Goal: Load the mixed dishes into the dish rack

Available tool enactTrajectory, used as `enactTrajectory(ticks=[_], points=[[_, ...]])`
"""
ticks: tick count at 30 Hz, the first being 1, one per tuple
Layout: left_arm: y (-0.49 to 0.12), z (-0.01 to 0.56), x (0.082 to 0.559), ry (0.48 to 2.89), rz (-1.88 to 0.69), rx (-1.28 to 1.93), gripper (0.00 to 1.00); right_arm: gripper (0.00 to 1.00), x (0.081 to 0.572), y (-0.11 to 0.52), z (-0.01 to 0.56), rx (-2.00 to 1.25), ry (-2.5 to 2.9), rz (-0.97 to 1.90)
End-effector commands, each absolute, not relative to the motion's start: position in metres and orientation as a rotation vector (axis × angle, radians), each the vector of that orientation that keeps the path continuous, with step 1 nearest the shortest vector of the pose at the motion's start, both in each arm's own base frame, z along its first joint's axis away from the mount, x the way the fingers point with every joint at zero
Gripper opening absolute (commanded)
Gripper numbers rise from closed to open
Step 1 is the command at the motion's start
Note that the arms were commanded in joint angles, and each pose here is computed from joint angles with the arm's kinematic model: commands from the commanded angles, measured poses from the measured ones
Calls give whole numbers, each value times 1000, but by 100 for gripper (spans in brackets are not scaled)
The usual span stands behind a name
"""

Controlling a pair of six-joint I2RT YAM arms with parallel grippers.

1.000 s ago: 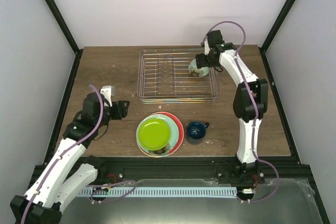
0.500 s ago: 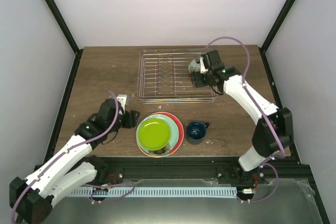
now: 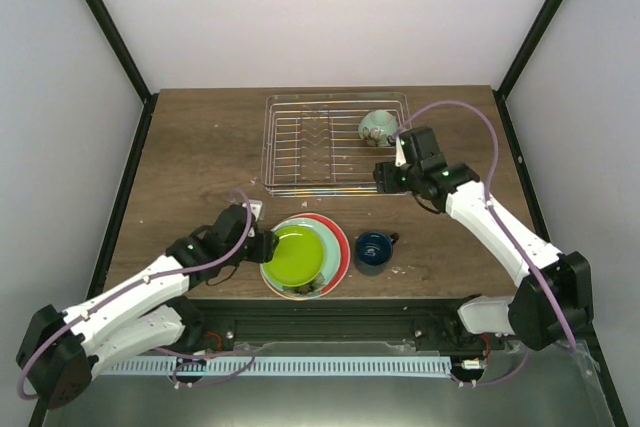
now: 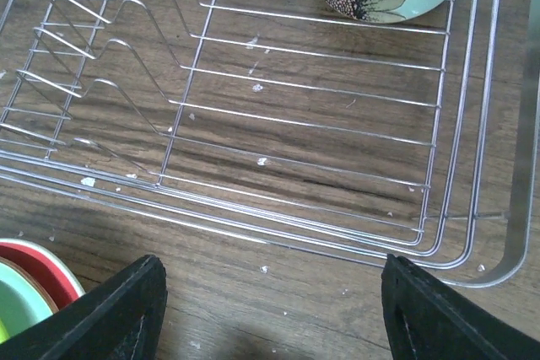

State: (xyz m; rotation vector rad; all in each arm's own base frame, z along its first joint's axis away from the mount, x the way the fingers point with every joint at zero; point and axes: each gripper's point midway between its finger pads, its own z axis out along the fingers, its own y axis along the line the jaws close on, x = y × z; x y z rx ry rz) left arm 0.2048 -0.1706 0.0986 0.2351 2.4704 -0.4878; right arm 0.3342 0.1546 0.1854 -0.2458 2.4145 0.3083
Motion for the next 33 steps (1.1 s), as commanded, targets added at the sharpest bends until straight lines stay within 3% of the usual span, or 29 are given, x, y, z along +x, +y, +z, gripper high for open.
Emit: enactTrajectory(ticks=[1,26,33], points=[[-178,95,209,2458,-476,222,62,71,329,154,191,-228,2394,318],[-184,75,206,2493,-480,236,60,73,327,148,175,-222,2429,272],[-199,104,206,2426,-588,271,60,74,324,141,173,-208,2437,231]])
